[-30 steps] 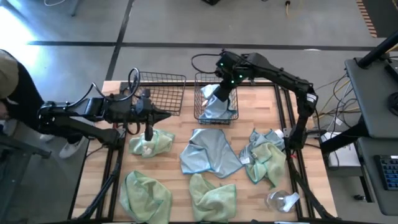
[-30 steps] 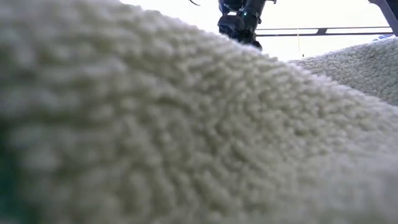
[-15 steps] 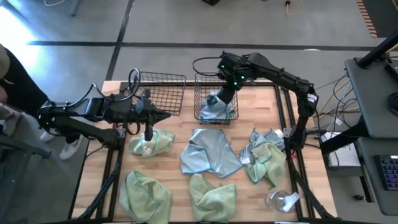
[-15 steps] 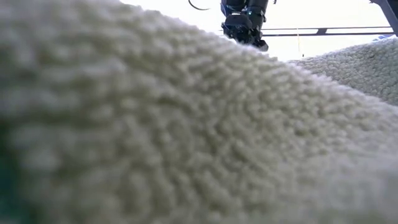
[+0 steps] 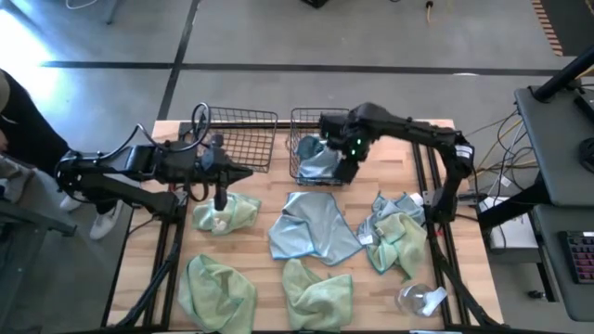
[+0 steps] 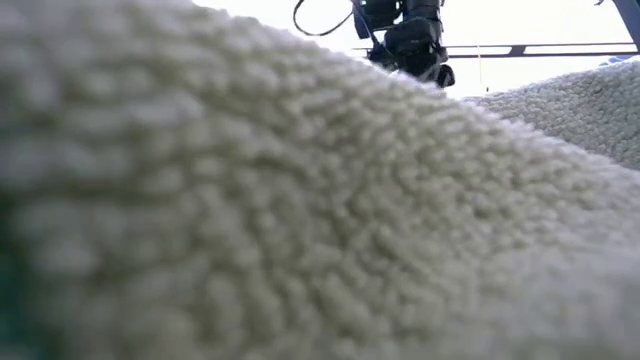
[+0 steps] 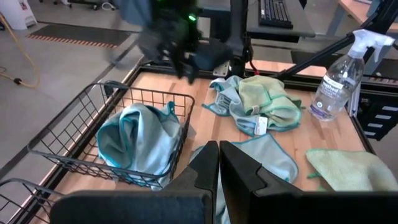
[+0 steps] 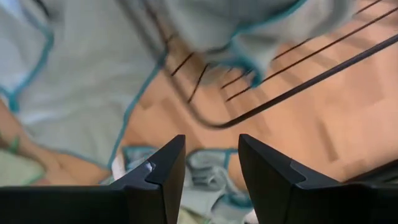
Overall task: Sort microfiber towel by color & place in baskets
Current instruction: Put the blue towel into the right wire basket
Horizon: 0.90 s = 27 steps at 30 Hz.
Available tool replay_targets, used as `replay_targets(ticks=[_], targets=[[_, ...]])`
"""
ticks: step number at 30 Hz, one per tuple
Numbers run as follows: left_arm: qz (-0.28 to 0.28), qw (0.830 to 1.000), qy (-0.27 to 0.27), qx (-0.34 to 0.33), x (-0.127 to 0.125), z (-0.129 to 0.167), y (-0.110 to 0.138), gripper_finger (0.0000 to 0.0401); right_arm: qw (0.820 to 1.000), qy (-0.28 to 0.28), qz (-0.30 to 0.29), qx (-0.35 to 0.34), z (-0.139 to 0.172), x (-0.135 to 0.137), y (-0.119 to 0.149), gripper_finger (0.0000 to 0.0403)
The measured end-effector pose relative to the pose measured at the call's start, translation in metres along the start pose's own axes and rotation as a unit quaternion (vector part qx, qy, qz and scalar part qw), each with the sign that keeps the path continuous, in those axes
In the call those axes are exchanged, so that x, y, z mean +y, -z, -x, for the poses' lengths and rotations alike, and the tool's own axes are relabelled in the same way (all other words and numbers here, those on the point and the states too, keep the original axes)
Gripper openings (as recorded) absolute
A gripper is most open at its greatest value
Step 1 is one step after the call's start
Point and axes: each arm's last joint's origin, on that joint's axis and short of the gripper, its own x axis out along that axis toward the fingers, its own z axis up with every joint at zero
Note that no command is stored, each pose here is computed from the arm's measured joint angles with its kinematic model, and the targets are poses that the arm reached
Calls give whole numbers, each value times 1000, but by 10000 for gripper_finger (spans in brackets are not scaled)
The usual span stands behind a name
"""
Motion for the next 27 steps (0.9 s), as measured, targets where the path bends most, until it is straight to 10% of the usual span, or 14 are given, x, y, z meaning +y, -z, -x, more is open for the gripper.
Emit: replay_targets(ticks=[14,27], targets=[[0,1000,2,12,1,2,3,0,999,-18,38,-20,-20,85,31,144],[-20,999,46,4,4,25,5,0,994,-72,-45,-65,-56,120,31,144]])
